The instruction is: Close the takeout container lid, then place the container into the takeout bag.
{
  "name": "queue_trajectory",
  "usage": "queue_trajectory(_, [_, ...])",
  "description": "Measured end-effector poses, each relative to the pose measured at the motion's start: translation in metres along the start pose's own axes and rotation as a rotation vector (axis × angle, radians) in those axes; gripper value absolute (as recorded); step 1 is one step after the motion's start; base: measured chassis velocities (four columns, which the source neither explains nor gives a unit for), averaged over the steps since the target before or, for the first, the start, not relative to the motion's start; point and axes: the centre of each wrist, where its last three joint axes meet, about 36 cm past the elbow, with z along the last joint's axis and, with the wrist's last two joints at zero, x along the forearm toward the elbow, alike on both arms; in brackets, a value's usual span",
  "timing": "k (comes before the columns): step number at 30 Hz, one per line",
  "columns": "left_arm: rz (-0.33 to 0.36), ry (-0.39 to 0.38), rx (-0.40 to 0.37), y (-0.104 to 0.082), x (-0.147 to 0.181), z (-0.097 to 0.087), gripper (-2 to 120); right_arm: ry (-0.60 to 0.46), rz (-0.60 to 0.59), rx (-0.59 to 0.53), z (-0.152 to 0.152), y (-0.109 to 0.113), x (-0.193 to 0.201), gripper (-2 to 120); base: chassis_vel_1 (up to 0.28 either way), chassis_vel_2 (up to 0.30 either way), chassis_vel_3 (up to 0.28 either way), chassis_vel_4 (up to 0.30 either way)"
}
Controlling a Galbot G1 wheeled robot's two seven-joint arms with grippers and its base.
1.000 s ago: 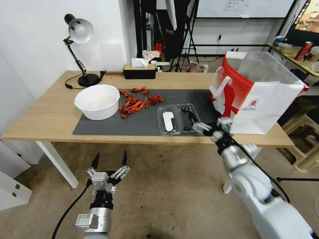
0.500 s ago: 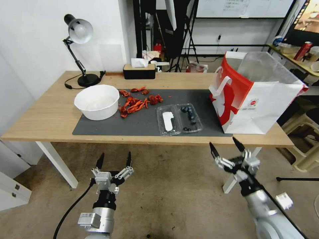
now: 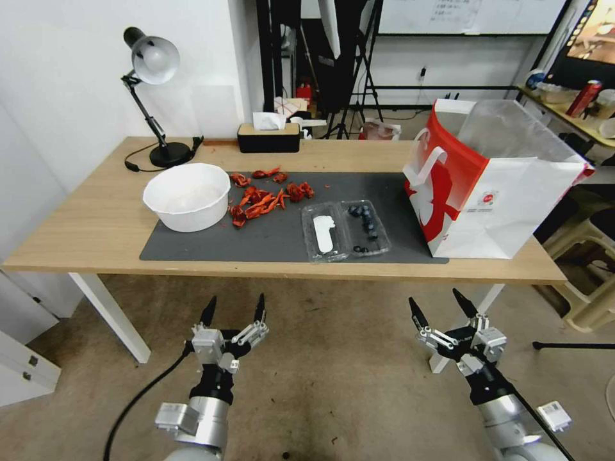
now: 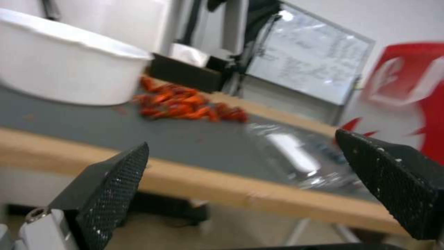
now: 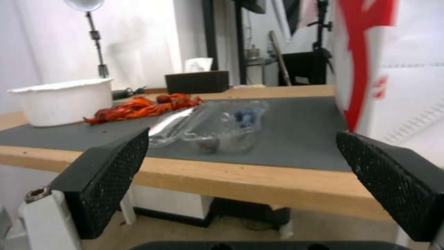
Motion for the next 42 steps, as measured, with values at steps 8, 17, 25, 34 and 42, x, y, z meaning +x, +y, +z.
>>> queue_trajectory(8, [0.215, 0.080, 0.176, 0.014, -0.036, -0.037, 100, 0.026, -0.001, 0.013, -0.002, 0.002, 0.009, 100, 0.000, 0.000, 0.000, 0.000])
queue_trajectory(17, [0.397, 0.179, 0.309, 0.016, -0.078, -0.043, 100, 0.044, 0.019, 0.033, -0.004, 0.001, 0.021, 100, 0.000, 0.000, 0.000, 0.000])
queue_trajectory(25, [0.423, 0.372, 0.448, -0.018, -0.117, -0.031, 100, 0.061, 0.050, 0.041, 0.000, 0.005, 0.034, 100, 0.000, 0.000, 0.000, 0.000])
queue_trajectory(34, [0.339, 0.503, 0.535, -0.057, -0.154, -0.045, 100, 0.064, 0.066, 0.045, 0.002, 0.003, 0.039, 100, 0.000, 0.000, 0.000, 0.000])
queue_trajectory(42, [0.255, 0.566, 0.587, -0.081, -0.171, -0.038, 100, 0.069, 0.070, 0.043, 0.008, 0.006, 0.042, 100, 0.000, 0.000, 0.000, 0.000])
